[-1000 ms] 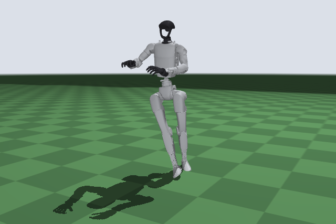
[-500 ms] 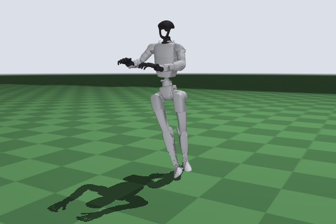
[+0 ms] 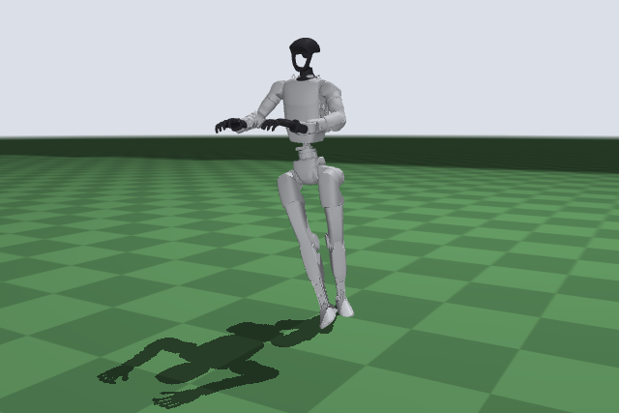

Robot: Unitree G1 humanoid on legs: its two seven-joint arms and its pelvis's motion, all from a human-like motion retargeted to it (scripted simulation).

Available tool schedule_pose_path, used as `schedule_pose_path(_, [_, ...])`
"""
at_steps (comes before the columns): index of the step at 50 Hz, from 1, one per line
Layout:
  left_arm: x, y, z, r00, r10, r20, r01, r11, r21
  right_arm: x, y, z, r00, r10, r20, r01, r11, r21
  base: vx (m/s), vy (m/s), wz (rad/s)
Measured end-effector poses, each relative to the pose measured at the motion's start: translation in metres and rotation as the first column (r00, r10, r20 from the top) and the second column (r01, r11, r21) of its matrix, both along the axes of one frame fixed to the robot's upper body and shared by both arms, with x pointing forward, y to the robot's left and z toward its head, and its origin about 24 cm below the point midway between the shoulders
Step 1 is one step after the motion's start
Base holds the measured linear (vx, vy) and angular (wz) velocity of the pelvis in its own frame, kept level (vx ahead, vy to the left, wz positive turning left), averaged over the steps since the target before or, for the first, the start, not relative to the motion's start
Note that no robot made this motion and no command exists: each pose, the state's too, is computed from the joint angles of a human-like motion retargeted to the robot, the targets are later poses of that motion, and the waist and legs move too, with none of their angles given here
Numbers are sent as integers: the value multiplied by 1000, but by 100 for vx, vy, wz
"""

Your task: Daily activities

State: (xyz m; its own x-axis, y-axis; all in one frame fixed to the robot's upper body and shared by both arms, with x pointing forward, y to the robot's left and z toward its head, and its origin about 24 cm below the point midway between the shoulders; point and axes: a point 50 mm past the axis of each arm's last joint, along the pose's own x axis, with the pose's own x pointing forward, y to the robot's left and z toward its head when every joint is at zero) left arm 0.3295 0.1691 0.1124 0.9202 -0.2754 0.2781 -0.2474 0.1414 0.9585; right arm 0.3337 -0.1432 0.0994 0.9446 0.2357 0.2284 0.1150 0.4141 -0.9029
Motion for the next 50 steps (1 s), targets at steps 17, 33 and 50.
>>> schedule_pose_path(17, [-93, 195, -33, 608, 789, -88, -657, 438, -614, -32, -22, -91, 933, -162, -322, 186, 981, 47, -2, -1, 1])
schedule_pose_path(33, [-92, 188, -54, 676, 687, -266, -657, 398, -640, -20, -16, -80, 928, -93, -361, 119, 992, 49, -12, -3, -5])
schedule_pose_path(50, [-61, 163, -61, 755, 541, -370, -622, 414, -665, -21, -20, -98, 862, -108, -495, 189, 975, 116, -6, 10, 16])
